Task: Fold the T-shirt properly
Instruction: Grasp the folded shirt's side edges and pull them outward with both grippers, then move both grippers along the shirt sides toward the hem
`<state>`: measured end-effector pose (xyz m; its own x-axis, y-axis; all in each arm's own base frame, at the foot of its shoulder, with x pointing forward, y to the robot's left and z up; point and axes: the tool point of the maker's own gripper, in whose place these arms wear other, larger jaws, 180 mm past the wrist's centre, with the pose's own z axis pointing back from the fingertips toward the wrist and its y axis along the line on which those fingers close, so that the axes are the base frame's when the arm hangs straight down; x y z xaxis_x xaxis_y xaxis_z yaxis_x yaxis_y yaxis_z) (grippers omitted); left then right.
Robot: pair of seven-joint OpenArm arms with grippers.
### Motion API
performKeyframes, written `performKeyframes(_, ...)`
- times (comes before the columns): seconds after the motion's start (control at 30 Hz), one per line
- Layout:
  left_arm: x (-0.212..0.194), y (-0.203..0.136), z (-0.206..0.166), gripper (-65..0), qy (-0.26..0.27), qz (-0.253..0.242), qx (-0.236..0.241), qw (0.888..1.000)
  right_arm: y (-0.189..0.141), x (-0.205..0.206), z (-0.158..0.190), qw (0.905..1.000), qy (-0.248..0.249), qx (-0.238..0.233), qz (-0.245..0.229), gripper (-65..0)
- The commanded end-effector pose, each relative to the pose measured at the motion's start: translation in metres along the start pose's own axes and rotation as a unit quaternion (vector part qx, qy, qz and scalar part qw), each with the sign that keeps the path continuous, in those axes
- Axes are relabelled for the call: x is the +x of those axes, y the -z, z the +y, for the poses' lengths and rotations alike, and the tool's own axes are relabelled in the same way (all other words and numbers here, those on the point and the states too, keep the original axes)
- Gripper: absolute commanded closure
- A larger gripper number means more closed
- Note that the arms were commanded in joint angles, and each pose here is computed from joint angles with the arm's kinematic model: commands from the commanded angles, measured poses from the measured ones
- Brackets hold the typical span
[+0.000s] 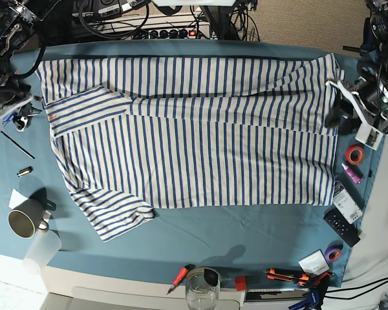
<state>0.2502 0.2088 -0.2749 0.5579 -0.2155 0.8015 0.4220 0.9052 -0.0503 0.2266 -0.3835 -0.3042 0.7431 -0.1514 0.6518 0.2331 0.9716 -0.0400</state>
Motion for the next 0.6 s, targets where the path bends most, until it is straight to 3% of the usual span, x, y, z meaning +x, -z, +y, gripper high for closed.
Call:
performKeyframes(0.0, 0.020, -0.004, 0.004, -23.4, 0.015, -0.035, 0.005, 0.999, -0.005, 0.022, -0.003, 0.9993, -0.007, -0.005, -0.036, -8.4)
performKeyframes(0.13, 0.048, -0.003, 0.013, -23.2, 0.016, -0.103, 0.036, 0.994, -0.005, 0.050, 0.003, 0.9971, 0.000, 0.003, -0.076, -8.4)
performKeyframes(0.2, 0.054, 0.002, 0.023, -23.2, -0.001, -0.113, 0.067, 0.991, -0.004, 0.061, 0.007, 0.9959, 0.001, 0.008, -0.090, -8.4)
performKeyframes(0.33, 0.043, 0.033, 0.034, -23.2, -0.011, -0.084, 0.096, 0.992, 0.017, 0.068, 0.019, 0.9963, 0.004, 0.028, -0.081, -8.4)
performKeyframes(0.57, 0.044, 0.098, 0.038, -26.4, 0.060, -0.017, 0.099, 0.993, 0.061, 0.072, 0.045, 0.9975, 0.003, 0.062, -0.033, -8.4)
